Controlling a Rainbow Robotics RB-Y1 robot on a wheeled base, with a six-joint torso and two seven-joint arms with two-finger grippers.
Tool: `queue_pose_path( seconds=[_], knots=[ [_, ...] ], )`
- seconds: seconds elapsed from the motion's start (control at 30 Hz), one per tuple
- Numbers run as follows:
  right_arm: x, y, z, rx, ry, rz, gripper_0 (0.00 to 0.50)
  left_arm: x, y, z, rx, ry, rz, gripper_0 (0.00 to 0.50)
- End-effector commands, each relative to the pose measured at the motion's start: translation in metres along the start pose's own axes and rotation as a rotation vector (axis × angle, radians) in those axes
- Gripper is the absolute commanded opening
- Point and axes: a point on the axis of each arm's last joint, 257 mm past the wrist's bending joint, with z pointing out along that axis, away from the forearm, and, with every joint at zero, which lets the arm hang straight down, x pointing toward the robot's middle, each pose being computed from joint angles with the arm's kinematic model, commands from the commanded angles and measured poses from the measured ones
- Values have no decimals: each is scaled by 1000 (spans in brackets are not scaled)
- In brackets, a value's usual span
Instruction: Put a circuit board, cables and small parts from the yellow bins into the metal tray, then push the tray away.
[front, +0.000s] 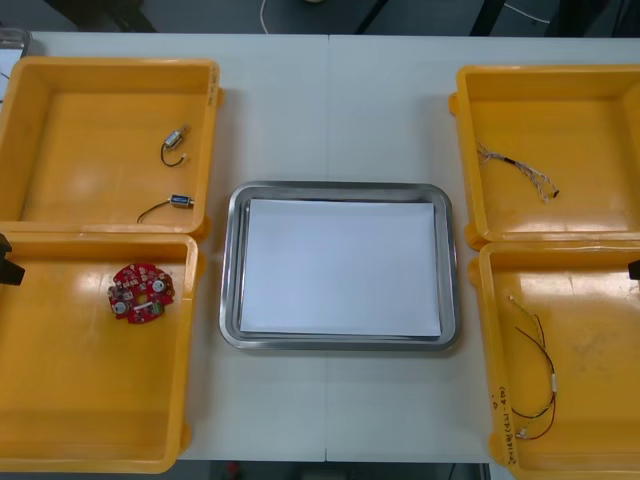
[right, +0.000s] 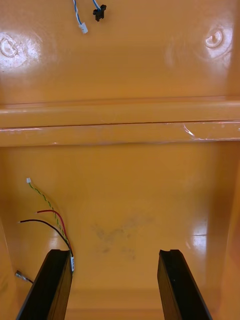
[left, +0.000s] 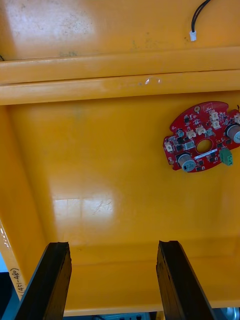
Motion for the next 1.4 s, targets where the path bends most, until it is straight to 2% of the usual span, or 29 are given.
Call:
queue_pose_path(
  seconds=[0.03,0.13,0.17,0.2,0.37,0.53,0.57,0.77,0.83,1.07,1.2,1.3,1.4],
  knots=[
    [-4,-16,-16,51,-29,23,500,-1,14,-15,-47,-18,-44,500],
    [-4,-16,-16,51,-29,23,500,-1,14,-15,-47,-18,-44,500],
    [-4,-16,-16,51,-29,23,500,8,4,-1,-13,14,-52,500],
    [-4,-16,-16,51,-29,23,500,8,2,0,-6,15,-55,500],
    [-4,-16,-16,51,-29,23,500,0,-2,-2,-12,0,-50,500],
    [-8,-17,-19,51,-43,30,500,2,-5,2,-8,9,-51,500],
    [-12,-16,-23,55,-58,16,500,1,-7,3,0,1,-53,500],
    [-1,-16,-17,60,-42,26,500,-4,-15,8,22,-18,-60,500],
    [1,-12,-14,45,-41,34,500,-5,-20,12,32,-23,-61,500],
    [7,-3,-14,38,-53,28,500,-6,-31,22,59,-36,-74,500],
    [23,5,-17,53,-60,11,500,-4,-40,32,83,-47,-81,500],
    [39,10,-16,73,-46,-1,500,-4,-48,42,104,-64,-85,500],
    [48,15,-14,67,-42,8,500,-2,-53,50,113,-68,-86,500]
  ],
)
